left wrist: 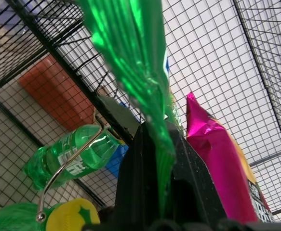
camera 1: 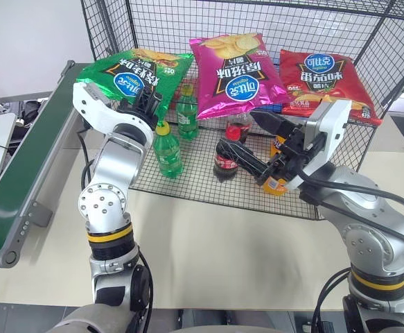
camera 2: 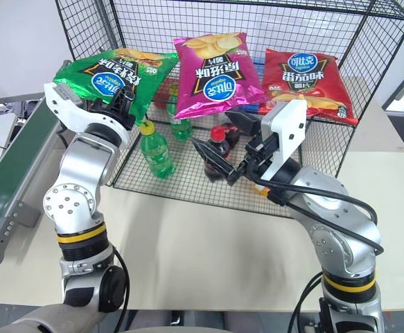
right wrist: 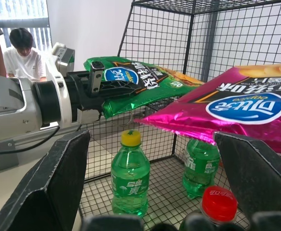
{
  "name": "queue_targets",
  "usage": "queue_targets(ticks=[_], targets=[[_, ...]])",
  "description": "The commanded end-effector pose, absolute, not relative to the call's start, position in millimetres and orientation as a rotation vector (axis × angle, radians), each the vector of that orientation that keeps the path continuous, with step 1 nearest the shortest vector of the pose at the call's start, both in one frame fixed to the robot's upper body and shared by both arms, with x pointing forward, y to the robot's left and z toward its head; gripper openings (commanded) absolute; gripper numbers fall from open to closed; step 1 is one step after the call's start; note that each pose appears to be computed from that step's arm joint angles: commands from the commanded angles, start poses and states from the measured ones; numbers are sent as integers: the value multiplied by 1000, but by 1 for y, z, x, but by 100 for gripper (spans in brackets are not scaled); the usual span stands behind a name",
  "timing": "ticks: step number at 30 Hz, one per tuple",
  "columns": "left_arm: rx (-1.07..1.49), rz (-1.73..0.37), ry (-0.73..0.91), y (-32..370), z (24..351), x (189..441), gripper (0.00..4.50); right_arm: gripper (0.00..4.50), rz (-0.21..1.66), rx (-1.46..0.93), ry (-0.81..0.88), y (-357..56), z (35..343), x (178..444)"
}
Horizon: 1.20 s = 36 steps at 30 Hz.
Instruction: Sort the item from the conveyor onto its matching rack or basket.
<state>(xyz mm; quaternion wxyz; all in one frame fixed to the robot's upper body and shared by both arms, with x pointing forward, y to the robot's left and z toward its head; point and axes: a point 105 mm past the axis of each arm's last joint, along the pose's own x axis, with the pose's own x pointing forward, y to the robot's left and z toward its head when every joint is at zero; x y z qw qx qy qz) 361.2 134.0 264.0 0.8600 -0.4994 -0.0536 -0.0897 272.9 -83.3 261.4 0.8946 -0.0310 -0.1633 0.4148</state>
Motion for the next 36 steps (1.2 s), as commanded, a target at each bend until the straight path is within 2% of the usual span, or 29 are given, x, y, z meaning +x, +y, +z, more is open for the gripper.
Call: queue_targets(ticks=[1, 9, 12, 20, 23, 28, 31, 36], targets=[[-1052, -203, -75, 128, 261, 361, 3, 450, 863, -85, -390, -82, 272, 266], [-1067, -291, -69, 112, 269, 348, 3, 450, 862, -85, -385, -82, 271, 265], [-1072, -291, -71, 112, 270, 346, 85, 450, 864, -84, -384, -82, 271, 265], [-1087, -286, -77, 114, 271, 341, 443, 450, 868, -81, -386, -80, 271, 266], [-1070, -288, -54, 115, 265, 336, 448, 450, 871, -81, -386, -80, 271, 266], [-959, -320, 30, 127, 247, 313, 448, 450, 872, -88, -378, -82, 270, 268], [-849, -370, 79, 134, 239, 296, 448, 450, 873, -93, -372, -84, 269, 268], [-522, -509, 137, 145, 230, 262, 448, 450, 882, -112, -340, -91, 262, 268]])
